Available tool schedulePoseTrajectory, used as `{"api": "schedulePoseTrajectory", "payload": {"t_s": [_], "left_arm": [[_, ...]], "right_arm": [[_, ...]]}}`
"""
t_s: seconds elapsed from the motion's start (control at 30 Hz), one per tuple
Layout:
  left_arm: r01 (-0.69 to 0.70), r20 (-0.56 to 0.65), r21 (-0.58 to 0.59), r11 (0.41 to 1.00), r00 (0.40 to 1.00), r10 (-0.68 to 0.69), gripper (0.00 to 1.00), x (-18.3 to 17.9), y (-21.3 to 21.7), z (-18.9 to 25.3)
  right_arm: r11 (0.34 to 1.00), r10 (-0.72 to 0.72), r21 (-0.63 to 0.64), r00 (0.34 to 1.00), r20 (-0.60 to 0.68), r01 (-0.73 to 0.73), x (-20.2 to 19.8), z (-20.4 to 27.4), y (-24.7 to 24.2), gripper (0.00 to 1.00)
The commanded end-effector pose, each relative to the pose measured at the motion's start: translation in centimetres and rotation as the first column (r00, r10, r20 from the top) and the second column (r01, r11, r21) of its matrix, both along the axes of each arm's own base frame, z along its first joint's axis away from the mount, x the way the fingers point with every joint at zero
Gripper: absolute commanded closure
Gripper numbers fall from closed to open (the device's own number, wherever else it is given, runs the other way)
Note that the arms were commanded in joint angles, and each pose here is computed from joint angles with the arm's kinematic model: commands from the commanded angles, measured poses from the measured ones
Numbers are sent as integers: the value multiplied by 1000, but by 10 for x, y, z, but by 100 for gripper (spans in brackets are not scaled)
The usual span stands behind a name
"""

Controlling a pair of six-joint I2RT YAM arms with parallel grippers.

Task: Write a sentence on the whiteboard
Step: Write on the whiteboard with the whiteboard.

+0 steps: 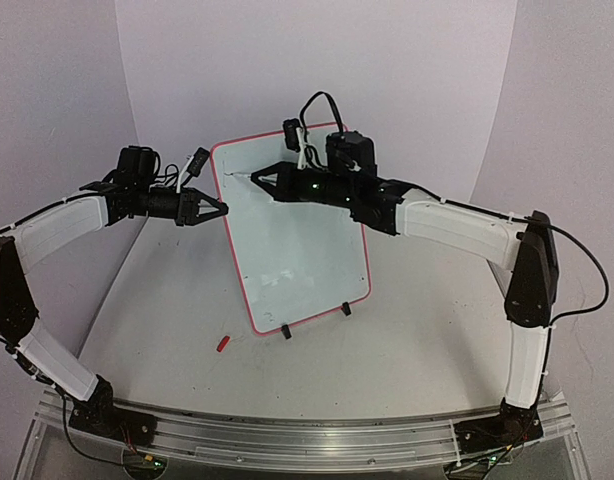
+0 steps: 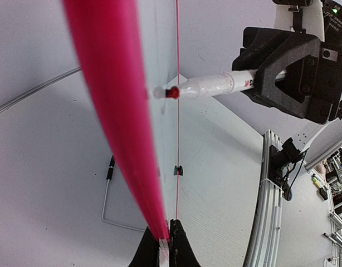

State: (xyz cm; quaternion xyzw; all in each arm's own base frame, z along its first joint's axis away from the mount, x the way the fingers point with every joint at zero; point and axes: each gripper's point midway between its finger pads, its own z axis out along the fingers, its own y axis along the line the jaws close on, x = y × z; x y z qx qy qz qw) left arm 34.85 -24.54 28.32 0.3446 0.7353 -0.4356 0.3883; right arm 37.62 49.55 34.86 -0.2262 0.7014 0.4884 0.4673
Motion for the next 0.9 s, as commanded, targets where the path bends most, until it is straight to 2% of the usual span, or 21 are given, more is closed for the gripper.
{"api": "schedulePoseTrajectory", "payload": {"t_s": [0.0, 0.27, 0.87], "left_arm": [[33, -4, 55, 998, 999, -33, 100, -9, -7, -19], [35, -5, 55, 998, 999, -34, 100, -9, -7, -19], [46, -12, 57, 997, 999, -45, 100, -10, -11, -22]], "right_arm": [[996, 43, 80, 995, 85, -50, -18, 47, -15, 100], [991, 56, 113, 991, 123, -70, -26, 67, -19, 100], [996, 4, 93, 995, 104, -13, 3, 51, 0, 100]]}}
